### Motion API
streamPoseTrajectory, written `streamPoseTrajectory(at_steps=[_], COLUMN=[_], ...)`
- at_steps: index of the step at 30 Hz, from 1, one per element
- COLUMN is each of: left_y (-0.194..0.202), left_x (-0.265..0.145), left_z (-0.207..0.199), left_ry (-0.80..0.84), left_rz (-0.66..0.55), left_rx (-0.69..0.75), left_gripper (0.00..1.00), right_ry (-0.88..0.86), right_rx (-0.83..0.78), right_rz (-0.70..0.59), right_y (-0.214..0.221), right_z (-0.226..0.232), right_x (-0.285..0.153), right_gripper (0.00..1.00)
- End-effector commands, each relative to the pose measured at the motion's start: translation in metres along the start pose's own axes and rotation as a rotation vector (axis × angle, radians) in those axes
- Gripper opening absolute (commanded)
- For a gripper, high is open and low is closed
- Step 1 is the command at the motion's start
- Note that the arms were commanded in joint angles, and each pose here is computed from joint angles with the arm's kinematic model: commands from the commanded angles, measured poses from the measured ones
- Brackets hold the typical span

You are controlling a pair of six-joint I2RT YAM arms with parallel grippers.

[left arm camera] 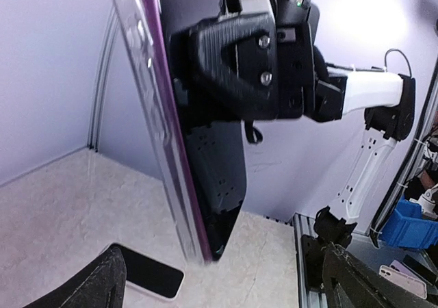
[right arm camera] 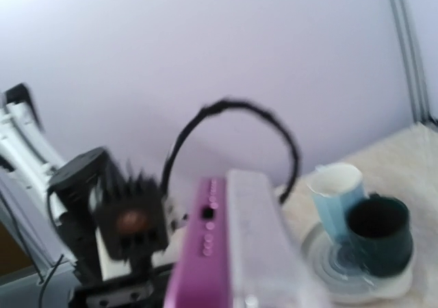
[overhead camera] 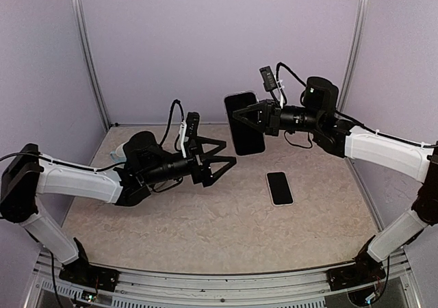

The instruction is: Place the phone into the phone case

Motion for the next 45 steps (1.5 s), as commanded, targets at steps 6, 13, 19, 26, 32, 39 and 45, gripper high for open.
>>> streamPoseTrajectory(at_steps=[6,13,19,26,32,39,45], left_y=[-0.025,-0.023,-0.02,-0.021,-0.023,-0.024,-0.035], left_x=[0.054,0.049,0.055,0.054,0.064,0.057,0.051], left_z=[-0.017,-0.023,-0.027,-0.029,-0.028,-0.026,-0.028], left_ry=[0.157,0.2,0.246,0.248,0.247,0.217,0.181], left_rz=[-0.038,-0.061,-0.03,-0.039,-0.028,-0.043,-0.064], left_rx=[0.058,0.073,0.06,0.071,0.061,0.075,0.135], left_gripper=[0.82,0.42,0.06,0.0,0.47,0.0,0.0], right_ry=[-0.119,-0.122,-0.145,-0.145,-0.178,-0.16,-0.183], right_rx=[-0.147,-0.163,-0.158,-0.157,-0.152,-0.152,-0.191], right_rz=[-0.086,-0.097,-0.091,-0.083,-0.084,-0.067,-0.019], right_y=[-0.022,-0.025,-0.026,-0.022,-0.02,-0.016,-0.006], right_z=[0.043,0.051,0.051,0.052,0.053,0.051,0.056], right_x=[-0.005,-0.009,-0.006,-0.007,-0.006,-0.006,-0.01], right_gripper=[0.0,0.0,0.0,0.0,0.0,0.0,0.5])
Point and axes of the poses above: each gripper's point midway between its finger pads, its own x axis out along the fingers, its own z axis along the line the jaws close on, y = z × x, the point moved 4 cm from there along -x, back along the fingers
